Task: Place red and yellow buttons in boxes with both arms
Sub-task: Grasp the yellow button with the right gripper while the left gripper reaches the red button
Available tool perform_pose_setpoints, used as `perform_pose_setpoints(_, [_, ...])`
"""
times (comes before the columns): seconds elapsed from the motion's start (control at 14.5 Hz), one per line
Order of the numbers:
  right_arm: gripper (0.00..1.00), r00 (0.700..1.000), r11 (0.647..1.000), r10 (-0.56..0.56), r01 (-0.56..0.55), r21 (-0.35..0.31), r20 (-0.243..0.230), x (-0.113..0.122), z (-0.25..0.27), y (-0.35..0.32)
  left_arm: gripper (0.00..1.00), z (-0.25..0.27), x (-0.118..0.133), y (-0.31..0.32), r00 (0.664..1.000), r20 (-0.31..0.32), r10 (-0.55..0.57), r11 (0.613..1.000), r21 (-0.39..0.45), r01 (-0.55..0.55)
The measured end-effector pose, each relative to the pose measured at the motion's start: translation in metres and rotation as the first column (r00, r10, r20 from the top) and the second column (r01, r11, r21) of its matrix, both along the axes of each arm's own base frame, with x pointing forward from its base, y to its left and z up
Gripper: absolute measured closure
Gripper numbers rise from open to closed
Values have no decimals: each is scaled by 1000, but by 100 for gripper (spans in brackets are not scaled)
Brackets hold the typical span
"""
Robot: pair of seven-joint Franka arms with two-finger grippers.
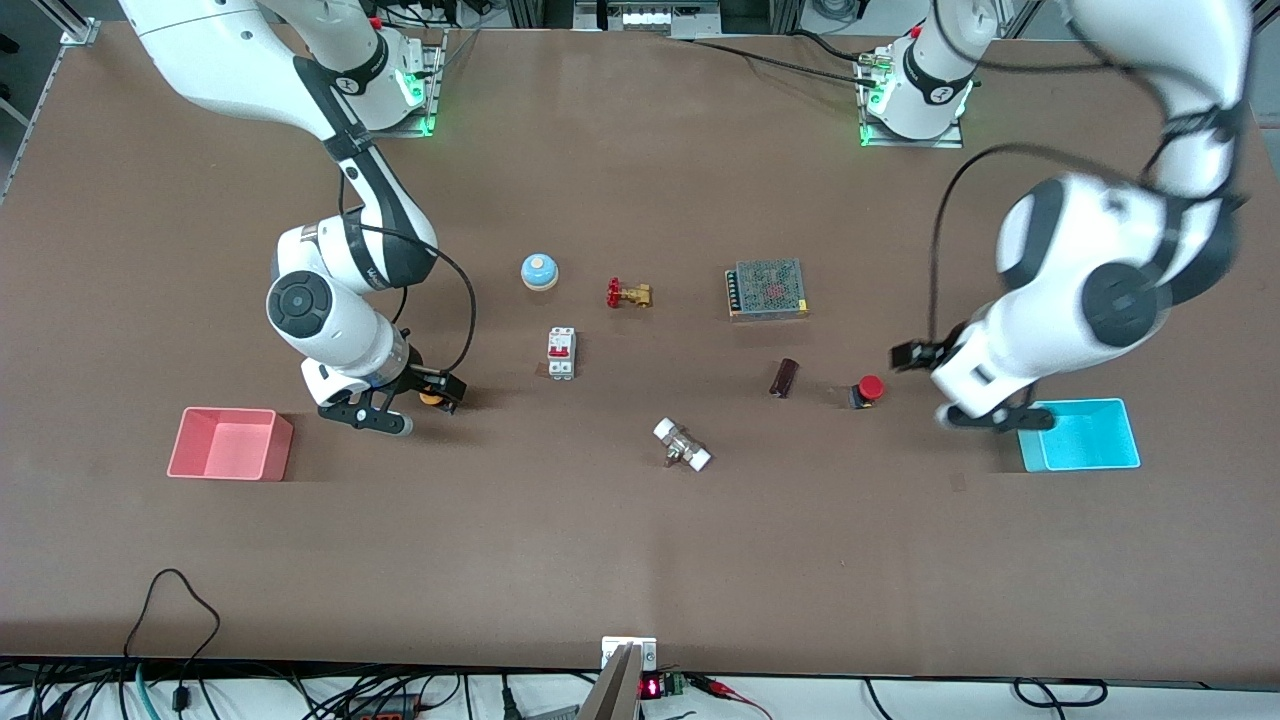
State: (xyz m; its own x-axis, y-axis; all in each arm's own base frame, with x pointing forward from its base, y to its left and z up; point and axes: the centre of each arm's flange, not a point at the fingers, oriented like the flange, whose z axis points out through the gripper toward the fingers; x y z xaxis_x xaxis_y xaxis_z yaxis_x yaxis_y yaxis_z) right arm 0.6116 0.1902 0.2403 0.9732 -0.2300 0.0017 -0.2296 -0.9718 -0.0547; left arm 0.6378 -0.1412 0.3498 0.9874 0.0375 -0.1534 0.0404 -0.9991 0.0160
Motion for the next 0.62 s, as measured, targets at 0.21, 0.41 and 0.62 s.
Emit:
perform_pose_setpoints(0.21, [0,1000,1000,-8,8,-2,-14,-1,-10,1,0,-67,7,-28,998,33,47,999,-1,-47])
perform_pose_setpoints(0.41, [0,1000,1000,6,-6,-18,-26,-3,-21,1,0,-99,3,-26,997,64,45,999,8,-45])
perform_pose_setpoints(0.62, [12,999,999,19,-19,-32,-30,-4,-27,2,0,-106,-1,-23,997,72,18,999,45,-21])
